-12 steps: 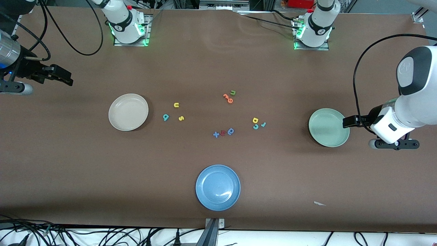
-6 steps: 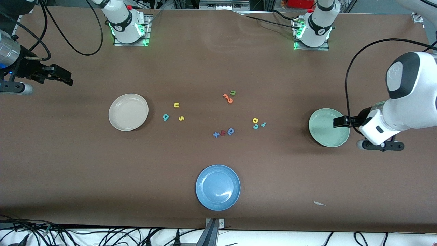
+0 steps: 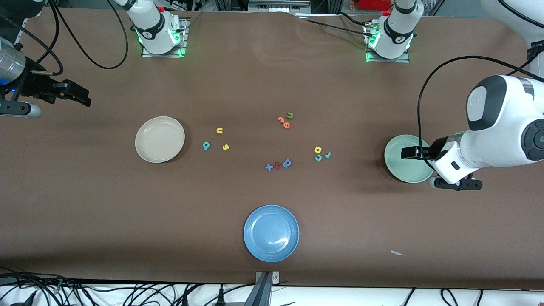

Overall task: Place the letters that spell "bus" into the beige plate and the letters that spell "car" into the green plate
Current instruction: 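Move the left gripper from the green plate toward the letters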

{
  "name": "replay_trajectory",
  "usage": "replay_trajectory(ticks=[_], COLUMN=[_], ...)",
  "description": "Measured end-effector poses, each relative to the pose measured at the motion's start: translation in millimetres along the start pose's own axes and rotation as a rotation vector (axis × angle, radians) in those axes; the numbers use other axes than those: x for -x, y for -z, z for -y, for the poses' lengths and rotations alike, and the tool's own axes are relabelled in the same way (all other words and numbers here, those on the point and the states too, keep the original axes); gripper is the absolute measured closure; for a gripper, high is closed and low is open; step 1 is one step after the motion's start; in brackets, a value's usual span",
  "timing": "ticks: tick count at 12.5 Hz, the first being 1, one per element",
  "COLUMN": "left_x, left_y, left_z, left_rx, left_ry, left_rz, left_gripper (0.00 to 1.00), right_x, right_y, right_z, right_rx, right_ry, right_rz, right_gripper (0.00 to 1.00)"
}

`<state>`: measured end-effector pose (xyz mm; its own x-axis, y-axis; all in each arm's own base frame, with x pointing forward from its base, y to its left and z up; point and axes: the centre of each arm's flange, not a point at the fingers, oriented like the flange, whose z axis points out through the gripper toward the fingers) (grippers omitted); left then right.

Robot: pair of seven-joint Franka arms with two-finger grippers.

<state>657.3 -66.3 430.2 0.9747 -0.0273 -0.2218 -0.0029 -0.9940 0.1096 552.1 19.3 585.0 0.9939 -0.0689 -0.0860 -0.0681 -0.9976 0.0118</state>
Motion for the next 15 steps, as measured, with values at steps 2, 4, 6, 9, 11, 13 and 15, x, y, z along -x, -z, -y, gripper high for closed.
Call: replay_trajectory(ticks=[2,4,6,9,11,13,15], left_x=[-0.1,-0.1,0.3,3.8,5.7,9.5,17.7], left_y=[0.1,0.1,-1.0,-16.4,-38.8,-70.1,-106.9], left_z=[0.9,0.8,-3.6,-37.1,-68.5,-105.4,-145.0], left_rx=[0.0,0.0,-0.001,-0.015,-0.027,-0.038,-0.042], left_ry=[0.001,0.001,0.004,0.047,0.095,0.152,0.215], left_rz=[0.0,0.0,0.002,0.025,0.022,0.006,-0.026], left_gripper=[0.0,0.0,0.0,0.0,0.0,0.0,0.01], right_x=[0.0,0.1,0.1,0.1,0.4,0.8,1.0], right_y=[0.0,0.0,-0.1,-0.1,-0.3,-0.5,-0.6], right_z=[0.0,0.0,0.0,0.1,0.1,0.2,0.3], right_rx=[0.0,0.0,0.0,0.0,0.0,0.001,0.001], right_ry=[0.0,0.0,0.0,0.0,0.0,0.0,0.001], right_rz=[0.0,0.0,0.001,0.001,0.004,0.007,0.008], right_gripper=[0.0,0.0,0.0,0.0,0.0,0.0,0.0])
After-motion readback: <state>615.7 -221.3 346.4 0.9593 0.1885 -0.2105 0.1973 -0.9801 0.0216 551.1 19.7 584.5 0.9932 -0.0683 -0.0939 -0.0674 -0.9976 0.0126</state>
